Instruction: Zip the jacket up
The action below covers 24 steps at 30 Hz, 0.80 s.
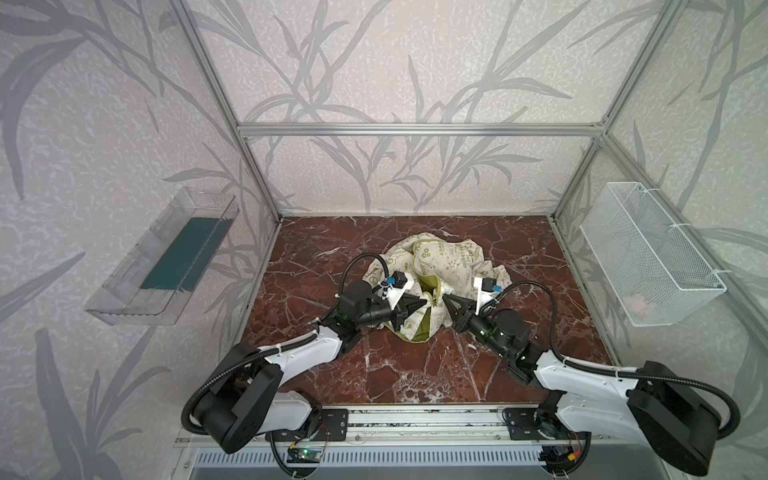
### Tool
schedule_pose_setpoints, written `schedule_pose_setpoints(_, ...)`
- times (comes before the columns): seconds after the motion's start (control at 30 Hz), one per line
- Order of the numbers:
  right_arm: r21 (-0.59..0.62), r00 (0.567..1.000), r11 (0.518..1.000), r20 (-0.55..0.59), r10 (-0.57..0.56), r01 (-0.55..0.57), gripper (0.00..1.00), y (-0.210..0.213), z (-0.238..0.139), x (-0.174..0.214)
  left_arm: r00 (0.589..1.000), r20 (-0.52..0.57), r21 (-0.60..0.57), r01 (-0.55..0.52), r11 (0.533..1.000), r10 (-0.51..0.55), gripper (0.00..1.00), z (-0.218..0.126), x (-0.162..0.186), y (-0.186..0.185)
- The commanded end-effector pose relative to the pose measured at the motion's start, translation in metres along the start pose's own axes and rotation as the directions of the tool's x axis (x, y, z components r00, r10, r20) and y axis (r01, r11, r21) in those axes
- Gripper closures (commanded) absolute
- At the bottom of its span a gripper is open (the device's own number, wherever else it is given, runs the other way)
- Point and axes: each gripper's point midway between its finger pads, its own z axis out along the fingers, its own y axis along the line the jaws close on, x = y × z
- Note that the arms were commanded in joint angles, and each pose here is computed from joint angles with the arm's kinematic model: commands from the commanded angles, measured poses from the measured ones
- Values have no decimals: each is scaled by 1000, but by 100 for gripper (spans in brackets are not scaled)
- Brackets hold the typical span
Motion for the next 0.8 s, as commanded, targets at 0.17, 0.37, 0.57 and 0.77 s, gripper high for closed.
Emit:
schedule_pose_setpoints(0.17, 48, 999, 998, 34, -38, 36, 86, -5, -12, -7, 999, -1, 35, 51, 998, -51, 100, -4, -6, -8)
schedule_pose_setpoints(0.37, 64, 1000, 998, 21, 11, -12, 73, -5, -30, -2, 998, 4, 25, 60, 998, -60, 100, -9, -5, -11)
schedule_pose_setpoints(0.57, 98, 991, 987, -35, 130, -126, 65, -5, -50, 6, 997, -11, 25, 72, 997, -72, 100, -12, 3, -13)
schedule_pose_setpoints(0.77, 64, 971, 980, -158, -176, 188, 62, 21, -71, 18, 996, -19, 30, 86, 996, -85, 100, -14, 2, -15)
